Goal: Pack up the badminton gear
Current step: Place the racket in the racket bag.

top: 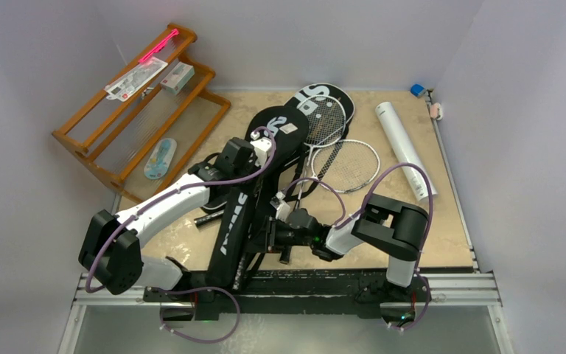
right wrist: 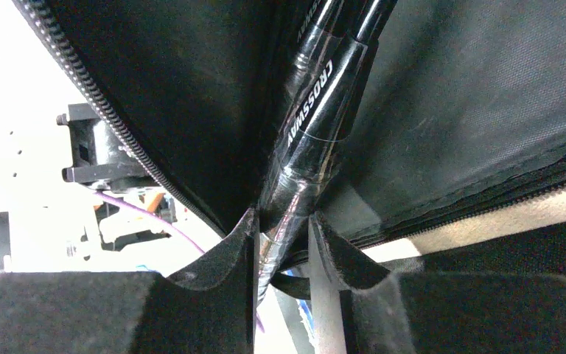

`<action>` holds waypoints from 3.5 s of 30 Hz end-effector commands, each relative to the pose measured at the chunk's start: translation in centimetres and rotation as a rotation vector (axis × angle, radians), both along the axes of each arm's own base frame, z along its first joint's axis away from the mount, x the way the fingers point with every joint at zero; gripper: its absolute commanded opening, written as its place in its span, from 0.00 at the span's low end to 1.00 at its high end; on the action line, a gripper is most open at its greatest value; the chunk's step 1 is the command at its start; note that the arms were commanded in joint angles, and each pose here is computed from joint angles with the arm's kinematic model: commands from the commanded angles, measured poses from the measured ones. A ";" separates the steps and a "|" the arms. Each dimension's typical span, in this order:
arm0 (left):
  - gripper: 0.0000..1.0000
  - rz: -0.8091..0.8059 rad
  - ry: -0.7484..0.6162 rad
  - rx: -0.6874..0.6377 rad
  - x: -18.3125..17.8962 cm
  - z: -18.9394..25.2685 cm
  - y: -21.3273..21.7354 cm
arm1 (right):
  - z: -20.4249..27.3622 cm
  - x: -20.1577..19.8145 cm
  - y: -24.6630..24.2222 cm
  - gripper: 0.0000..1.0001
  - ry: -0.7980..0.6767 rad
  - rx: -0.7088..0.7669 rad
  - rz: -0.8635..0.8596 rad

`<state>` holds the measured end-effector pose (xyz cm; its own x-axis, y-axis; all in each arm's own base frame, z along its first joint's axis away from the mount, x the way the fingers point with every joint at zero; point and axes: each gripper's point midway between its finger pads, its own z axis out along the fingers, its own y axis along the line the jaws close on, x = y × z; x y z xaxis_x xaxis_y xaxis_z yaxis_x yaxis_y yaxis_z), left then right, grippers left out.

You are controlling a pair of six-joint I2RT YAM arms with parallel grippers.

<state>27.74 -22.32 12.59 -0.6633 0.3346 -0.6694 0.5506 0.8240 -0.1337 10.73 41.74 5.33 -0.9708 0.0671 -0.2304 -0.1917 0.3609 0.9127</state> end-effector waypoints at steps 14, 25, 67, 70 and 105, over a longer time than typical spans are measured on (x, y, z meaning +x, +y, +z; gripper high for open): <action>0.54 0.170 0.042 0.187 -5.3 1.6 1.1 | 3.0 6.0 0.6 0.10 -0.254 0.030 -0.151; 0.43 0.202 0.112 0.153 -9.3 -1.0 2.2 | 3.6 6.1 1.1 0.10 -0.293 0.095 -0.143; 0.00 0.097 0.197 -0.094 -9.9 2.1 -2.9 | 6.8 9.5 0.2 0.08 -0.371 0.110 -0.209; 0.00 0.076 0.212 -0.202 -9.8 2.9 -4.0 | 7.5 9.6 0.5 0.08 -0.384 0.144 -0.217; 0.00 0.283 0.225 -0.193 -7.4 -2.5 1.1 | 7.2 14.9 -13.0 0.67 -0.368 -0.227 -0.522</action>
